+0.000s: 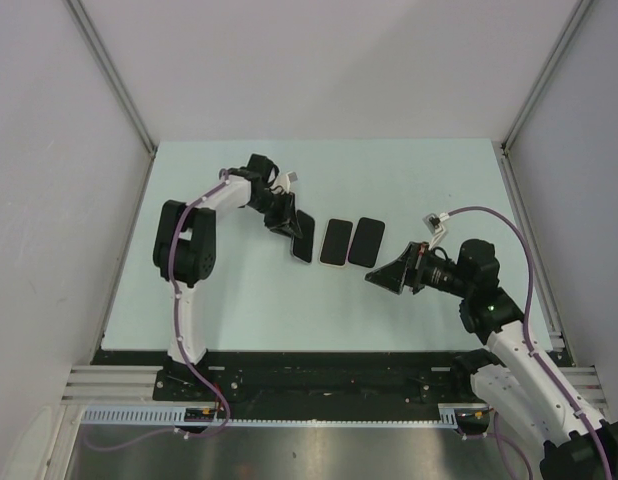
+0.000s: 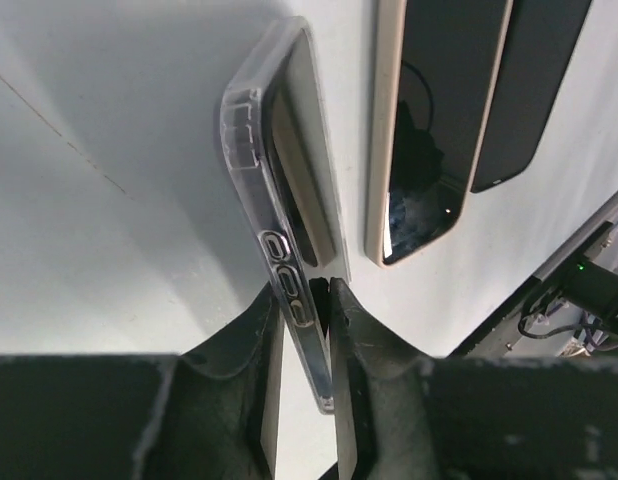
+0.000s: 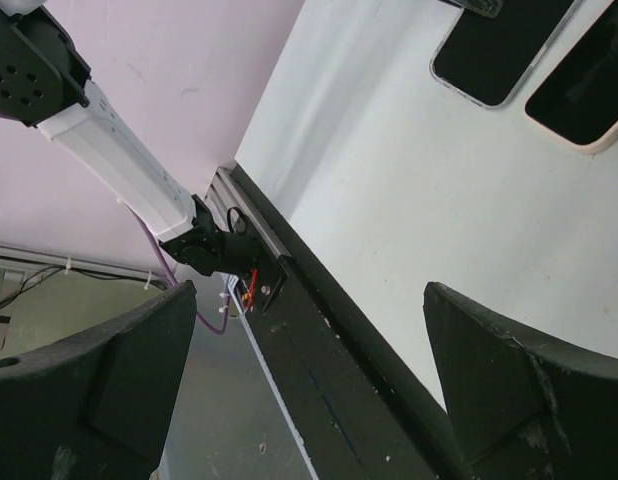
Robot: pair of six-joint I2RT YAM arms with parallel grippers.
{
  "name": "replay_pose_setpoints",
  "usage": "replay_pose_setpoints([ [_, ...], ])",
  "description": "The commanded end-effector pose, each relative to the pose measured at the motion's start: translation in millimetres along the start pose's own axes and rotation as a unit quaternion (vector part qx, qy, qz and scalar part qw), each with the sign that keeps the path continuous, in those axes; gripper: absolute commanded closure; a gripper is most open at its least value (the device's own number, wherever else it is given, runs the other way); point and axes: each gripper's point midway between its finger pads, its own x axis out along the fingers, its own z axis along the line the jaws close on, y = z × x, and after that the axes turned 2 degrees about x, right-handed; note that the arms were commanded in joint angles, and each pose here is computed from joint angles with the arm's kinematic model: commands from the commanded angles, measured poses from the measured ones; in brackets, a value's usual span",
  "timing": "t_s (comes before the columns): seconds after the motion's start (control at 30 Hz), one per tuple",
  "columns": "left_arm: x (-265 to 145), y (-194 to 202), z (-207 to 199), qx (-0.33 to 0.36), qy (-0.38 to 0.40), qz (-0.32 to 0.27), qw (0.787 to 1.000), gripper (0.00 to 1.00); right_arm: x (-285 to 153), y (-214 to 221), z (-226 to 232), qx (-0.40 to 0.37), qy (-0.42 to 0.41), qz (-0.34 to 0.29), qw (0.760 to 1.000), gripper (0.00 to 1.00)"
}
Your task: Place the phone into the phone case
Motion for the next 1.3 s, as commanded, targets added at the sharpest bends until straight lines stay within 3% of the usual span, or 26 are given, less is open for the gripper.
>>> replay_pose_setpoints([
  [0.0, 5.5, -6.3, 6.1, 0.018, -0.014, -0.002, 1.0, 0.72, -2.6, -9.4, 9.7, -0.018, -0.006, -0.008, 1.0, 0.0],
  [0.27, -28.7, -19.3, 11.3, 0.01, -0.064, -0.035, 0.997, 0.53, -0.8, -14.7, 4.7, -0.001, 0.01, -0.014, 1.0, 0.0],
  [0.33, -45.2, -27.8, 8.1, 0.007, -0.079, -0.06, 0.995, 0.42, -1.3, -12.4, 0.0, -0.002, 0.022, -0.008, 1.0, 0.01],
  [0.57, -119.3, -29.8, -46.9, 0.045, -0.073, -0.155, 0.984, 0.28, -9.0, -5.6, -8.5, -0.011, 0.051, -0.007, 0.999, 0.0],
  [0.8, -175.3, 35.7, -100.7, 0.11, -0.02, -0.251, 0.961, 0.23, -19.4, -19.7, 4.2, -0.028, 0.058, -0.047, 0.997, 0.0],
  [1.03, -192.1, 98.4, -129.2, 0.168, 0.062, -0.327, 0.928, 0.21, -28.1, -28.6, 9.6, -0.028, 0.071, -0.078, 0.994, 0.0],
  [1.1, -184.0, 108.0, -121.9, 0.154, 0.066, -0.332, 0.928, 0.0, -31.6, -30.6, 5.5, -0.024, 0.087, -0.091, 0.992, 0.0],
  [1.27, -183.0, 121.8, -124.7, 0.159, 0.076, -0.328, 0.928, 0.0, -40.7, -36.2, 8.5, -0.037, 0.095, -0.119, 0.988, 0.0],
])
